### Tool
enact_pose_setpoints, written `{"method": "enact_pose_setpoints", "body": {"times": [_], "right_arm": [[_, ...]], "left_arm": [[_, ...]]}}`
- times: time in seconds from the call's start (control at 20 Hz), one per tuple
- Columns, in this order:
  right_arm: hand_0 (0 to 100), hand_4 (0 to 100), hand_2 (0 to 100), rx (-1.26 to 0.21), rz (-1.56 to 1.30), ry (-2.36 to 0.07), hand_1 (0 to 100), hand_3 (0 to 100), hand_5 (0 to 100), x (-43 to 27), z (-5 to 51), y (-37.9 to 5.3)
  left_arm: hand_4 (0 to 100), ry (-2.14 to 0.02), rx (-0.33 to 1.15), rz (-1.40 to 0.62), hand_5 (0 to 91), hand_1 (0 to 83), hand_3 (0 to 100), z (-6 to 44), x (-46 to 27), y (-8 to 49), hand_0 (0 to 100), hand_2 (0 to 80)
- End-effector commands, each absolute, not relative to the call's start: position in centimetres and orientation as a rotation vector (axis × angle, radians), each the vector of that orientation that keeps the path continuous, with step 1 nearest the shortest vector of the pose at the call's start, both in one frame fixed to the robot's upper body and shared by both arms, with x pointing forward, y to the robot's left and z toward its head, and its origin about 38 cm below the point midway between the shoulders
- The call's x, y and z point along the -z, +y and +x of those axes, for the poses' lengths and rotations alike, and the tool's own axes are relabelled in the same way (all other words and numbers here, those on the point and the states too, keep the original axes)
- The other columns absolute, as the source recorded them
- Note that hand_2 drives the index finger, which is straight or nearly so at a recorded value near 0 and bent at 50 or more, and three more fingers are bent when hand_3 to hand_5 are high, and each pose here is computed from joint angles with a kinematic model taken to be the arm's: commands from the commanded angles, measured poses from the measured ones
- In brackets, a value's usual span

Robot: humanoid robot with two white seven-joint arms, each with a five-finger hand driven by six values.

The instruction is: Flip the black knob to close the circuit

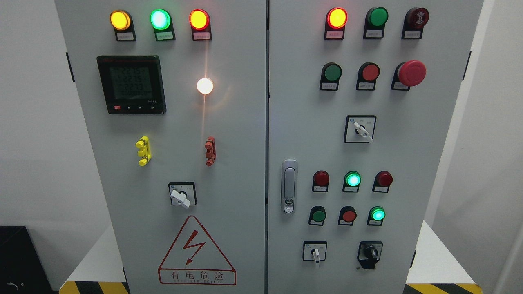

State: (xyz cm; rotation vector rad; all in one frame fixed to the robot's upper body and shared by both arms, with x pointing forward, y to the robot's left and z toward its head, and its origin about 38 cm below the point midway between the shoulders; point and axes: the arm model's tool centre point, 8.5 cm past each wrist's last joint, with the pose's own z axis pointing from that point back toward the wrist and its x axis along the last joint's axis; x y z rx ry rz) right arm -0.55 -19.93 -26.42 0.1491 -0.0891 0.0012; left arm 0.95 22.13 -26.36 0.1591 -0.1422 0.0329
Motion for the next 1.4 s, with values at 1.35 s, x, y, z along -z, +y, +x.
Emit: {"method": "enact_pose_setpoints", "body": {"times": [1.35], "right_arm": [[0, 17, 10, -0.515, -0.102, -0.38, 6, 18, 3, 24.1, 8.8, -20.2]], "left_arm": [[0, -0.143, -0.035, 0.16, 0.0, 55.6, 0, 1.0, 26.4, 22.1, 12, 0.0]]}}
